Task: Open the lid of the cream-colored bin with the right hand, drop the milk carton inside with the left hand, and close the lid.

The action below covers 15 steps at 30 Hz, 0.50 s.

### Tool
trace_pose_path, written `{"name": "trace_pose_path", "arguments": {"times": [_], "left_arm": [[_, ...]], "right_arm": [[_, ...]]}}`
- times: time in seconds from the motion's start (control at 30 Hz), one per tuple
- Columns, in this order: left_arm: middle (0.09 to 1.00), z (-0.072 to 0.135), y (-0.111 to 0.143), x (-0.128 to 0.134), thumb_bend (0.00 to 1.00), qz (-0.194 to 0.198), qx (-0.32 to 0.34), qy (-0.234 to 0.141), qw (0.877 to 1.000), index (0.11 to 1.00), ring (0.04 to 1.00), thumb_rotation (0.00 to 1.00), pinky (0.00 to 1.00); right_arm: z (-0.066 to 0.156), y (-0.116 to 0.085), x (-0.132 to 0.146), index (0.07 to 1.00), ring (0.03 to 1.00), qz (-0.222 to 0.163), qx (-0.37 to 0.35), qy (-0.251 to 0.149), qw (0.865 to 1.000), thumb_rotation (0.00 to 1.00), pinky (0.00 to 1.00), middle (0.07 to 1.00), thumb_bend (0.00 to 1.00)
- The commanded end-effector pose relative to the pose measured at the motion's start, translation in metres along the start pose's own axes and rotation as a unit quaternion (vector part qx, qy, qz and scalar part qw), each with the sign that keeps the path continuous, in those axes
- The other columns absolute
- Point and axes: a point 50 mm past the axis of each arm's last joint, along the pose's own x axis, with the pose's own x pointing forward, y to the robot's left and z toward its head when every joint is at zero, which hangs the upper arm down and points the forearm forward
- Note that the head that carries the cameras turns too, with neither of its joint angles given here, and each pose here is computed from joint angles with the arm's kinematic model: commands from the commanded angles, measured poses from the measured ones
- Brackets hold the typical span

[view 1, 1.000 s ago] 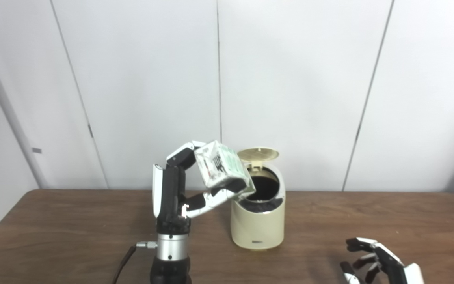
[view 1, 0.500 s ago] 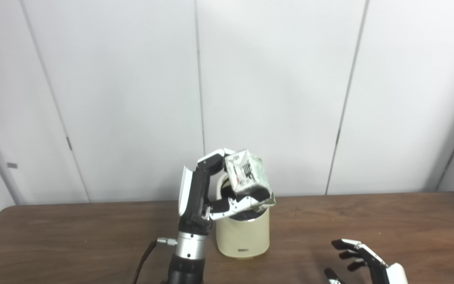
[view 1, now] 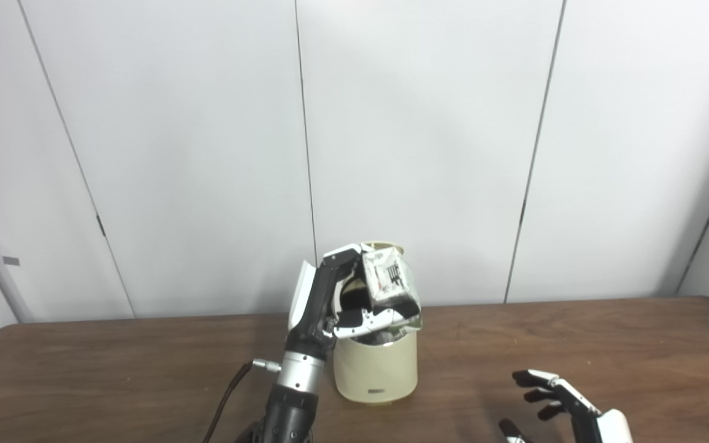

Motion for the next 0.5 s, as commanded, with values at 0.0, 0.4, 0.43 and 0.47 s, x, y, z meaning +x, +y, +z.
{"name": "trace_pose_path", "arguments": {"times": [0.0,0.4,0.43,0.47], "left_arm": [[0.482,0.0188,0.0056,0.0322,0.5,0.017,0.009,-0.057,0.998,0.47,0.465,0.0,0.41],[0.489,0.0123,0.0056,0.0352,0.5,0.028,0.051,-0.068,0.996,0.47,0.455,0.0,0.39],[0.489,0.0126,0.0055,0.0351,0.5,0.028,0.054,-0.071,0.996,0.469,0.455,0.0,0.39],[0.491,0.0127,0.0056,0.0349,0.5,0.027,0.059,-0.075,0.995,0.467,0.456,0.0,0.39]], "right_arm": [[0.0126,0.0368,-0.0253,0.674,0.591,0.015,0.059,0.035,0.997,0.0,0.44,0.674,0.28],[0.0178,0.0324,-0.03,0.678,0.603,0.018,0.055,0.043,0.997,0.08,0.46,0.687,0.28],[0.0182,0.0319,-0.0302,0.68,0.579,0.018,0.053,0.045,0.997,0.1,0.43,0.689,0.28],[0.0186,0.0316,-0.0301,0.681,0.557,0.018,0.051,0.046,0.997,0.11,0.41,0.689,0.28]]}}
